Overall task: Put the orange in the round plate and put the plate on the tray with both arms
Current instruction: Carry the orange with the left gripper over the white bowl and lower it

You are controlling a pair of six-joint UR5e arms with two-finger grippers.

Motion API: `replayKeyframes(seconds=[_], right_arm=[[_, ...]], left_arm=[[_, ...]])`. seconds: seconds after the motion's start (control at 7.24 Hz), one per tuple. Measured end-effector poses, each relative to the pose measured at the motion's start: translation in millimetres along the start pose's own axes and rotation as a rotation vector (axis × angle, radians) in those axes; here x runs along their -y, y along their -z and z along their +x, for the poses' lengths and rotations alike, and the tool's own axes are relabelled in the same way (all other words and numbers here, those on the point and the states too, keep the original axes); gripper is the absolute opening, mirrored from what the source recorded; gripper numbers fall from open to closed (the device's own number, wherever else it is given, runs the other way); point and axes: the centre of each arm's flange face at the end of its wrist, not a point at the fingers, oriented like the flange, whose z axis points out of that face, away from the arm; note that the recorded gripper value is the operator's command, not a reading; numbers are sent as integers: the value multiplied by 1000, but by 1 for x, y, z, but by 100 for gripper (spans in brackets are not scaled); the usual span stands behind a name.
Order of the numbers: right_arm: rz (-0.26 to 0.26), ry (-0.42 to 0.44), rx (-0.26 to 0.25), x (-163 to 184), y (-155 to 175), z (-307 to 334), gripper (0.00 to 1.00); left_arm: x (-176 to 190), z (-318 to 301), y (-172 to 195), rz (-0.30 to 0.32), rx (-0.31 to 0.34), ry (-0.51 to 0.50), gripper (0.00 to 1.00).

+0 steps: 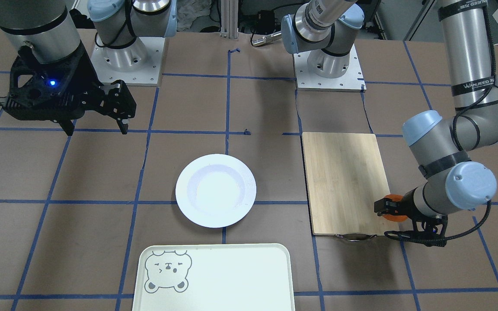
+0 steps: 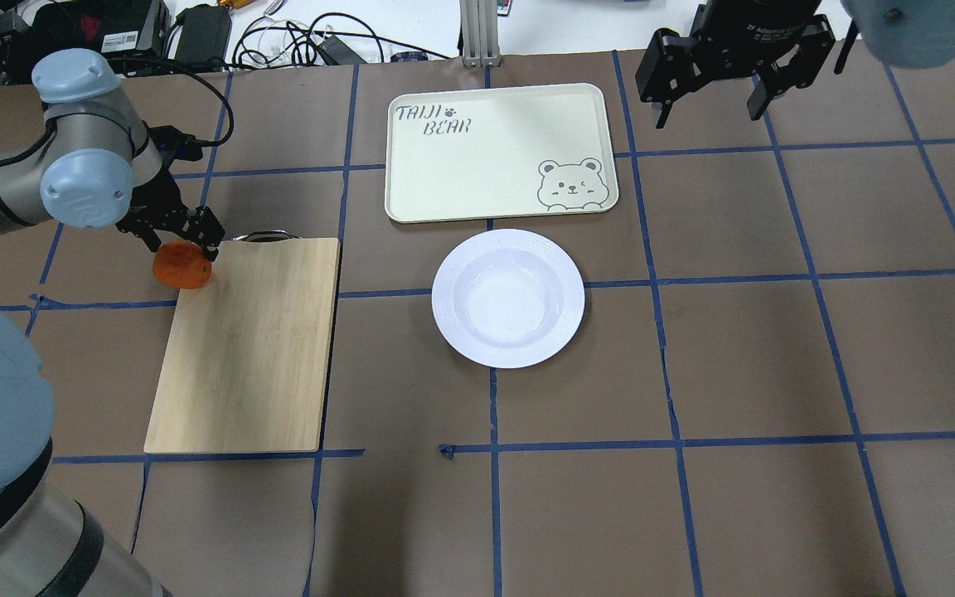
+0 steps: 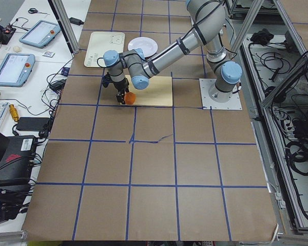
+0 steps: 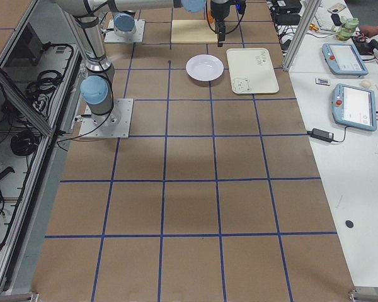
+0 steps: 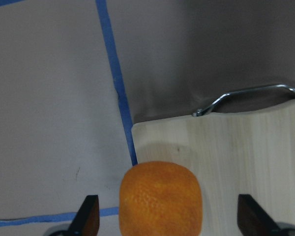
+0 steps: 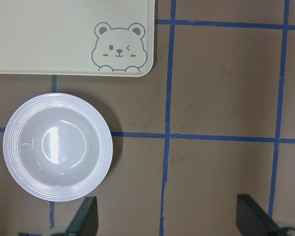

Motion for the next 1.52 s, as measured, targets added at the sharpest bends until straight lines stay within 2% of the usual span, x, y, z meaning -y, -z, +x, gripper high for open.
replayKeyframes(seconds=[0.14, 0.28, 0.55, 0.83, 1.11, 1.24, 1.52], right_arm=[[0, 1, 0, 0, 0, 0, 100], [0, 1, 0, 0, 0, 0, 100], [-1, 1, 0, 0, 0, -1, 100], [-1, 0, 0, 0, 0, -1, 100], [-1, -3, -1, 0, 0, 1, 100], [-1, -3, -2, 0, 0, 2, 100], [-2, -3, -3, 0, 0, 2, 100]], left_arm=[[-1, 1, -6, -25, -12, -5, 72], [-2, 2, -9, -46, -22, -9, 34], [-3, 2, -8, -58, -26, -13, 3], [-2, 16, 11, -50, -16, -29, 1], [14, 96, 52, -3, 29, -66, 1], [20, 157, 68, 18, 32, -19, 1], [15, 276, 74, 33, -56, 121, 1]])
